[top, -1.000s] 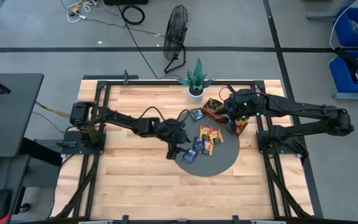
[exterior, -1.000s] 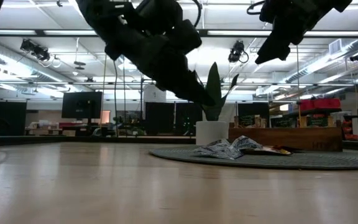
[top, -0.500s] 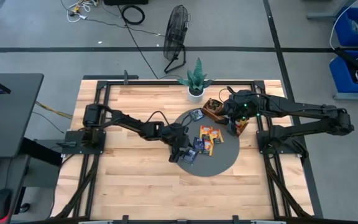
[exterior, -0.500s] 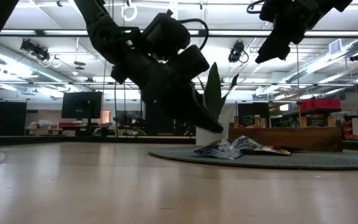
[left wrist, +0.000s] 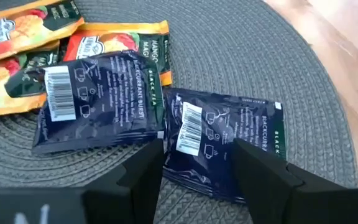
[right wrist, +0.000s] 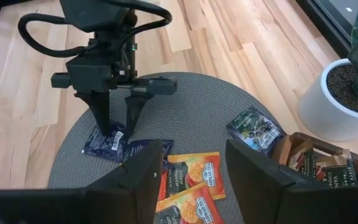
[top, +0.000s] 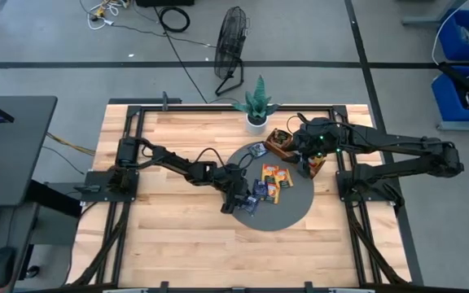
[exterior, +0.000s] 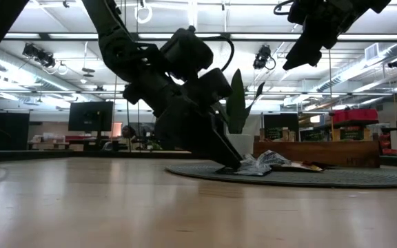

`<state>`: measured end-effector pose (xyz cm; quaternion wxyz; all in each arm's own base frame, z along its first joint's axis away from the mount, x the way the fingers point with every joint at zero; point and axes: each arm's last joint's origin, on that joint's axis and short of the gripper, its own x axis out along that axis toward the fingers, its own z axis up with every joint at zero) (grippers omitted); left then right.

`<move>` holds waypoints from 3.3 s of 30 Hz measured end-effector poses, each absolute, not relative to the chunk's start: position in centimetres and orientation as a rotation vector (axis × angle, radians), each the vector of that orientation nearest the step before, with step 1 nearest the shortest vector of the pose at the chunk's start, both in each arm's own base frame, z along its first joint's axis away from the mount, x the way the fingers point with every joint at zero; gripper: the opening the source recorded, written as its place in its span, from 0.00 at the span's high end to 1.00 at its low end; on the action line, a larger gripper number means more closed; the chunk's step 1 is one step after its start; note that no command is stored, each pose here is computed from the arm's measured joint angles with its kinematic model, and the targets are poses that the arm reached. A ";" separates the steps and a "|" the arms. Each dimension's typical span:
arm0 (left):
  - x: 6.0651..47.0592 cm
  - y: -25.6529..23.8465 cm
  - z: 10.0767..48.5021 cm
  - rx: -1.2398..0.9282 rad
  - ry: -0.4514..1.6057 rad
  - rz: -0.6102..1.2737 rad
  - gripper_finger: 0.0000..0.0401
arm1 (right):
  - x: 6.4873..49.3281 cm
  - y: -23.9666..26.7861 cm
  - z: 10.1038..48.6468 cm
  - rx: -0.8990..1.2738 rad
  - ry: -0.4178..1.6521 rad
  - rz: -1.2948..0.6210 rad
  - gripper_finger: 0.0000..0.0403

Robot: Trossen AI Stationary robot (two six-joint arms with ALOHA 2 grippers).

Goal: Pick & Place Tea
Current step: Put the purple tea bag into the wooden organizer

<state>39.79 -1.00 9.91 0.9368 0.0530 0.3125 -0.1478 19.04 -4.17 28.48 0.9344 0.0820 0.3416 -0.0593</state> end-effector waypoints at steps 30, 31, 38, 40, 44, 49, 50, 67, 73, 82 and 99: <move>39.1 -0.1 14.3 -0.282 0.625 -0.174 0.97 | 19.1 -4.2 28.5 0.195 0.687 -0.124 0.55; 39.0 0.2 14.8 -0.294 0.625 -0.164 0.97 | 19.1 -4.2 28.6 0.195 0.682 -0.120 0.55; 37.2 1.6 17.0 -0.306 0.706 -0.103 0.98 | 19.7 -4.2 29.3 0.163 0.588 -0.099 0.55; 36.8 2.1 17.3 -0.308 0.728 -0.089 0.98 | 20.0 -4.1 29.7 0.149 0.539 -0.075 0.55; 36.0 3.2 17.6 -0.330 0.778 -0.049 0.99 | 20.7 -3.1 30.7 0.085 0.424 -0.007 0.55; 35.6 5.8 18.0 -0.431 0.763 0.052 0.99 | 21.5 -1.8 30.9 -0.060 0.392 -0.009 0.55; 35.4 6.4 18.2 -0.464 0.758 0.081 0.99 | 21.7 -1.6 30.8 -0.082 0.397 -0.017 0.55; 34.5 9.7 22.0 -1.123 0.572 0.056 0.99 | 28.1 0.3 29.5 -0.334 0.594 -0.008 0.55; 34.5 9.8 22.0 -1.134 0.574 0.059 0.99 | 31.0 0.4 29.1 -0.435 0.721 0.048 0.55; 34.6 9.9 22.1 -1.127 0.556 0.051 0.99 | 32.4 0.4 28.6 -0.459 0.829 0.051 0.55; 34.7 9.8 22.4 -1.093 0.532 0.010 0.98 | 31.9 0.2 28.1 -0.377 0.897 -0.026 0.98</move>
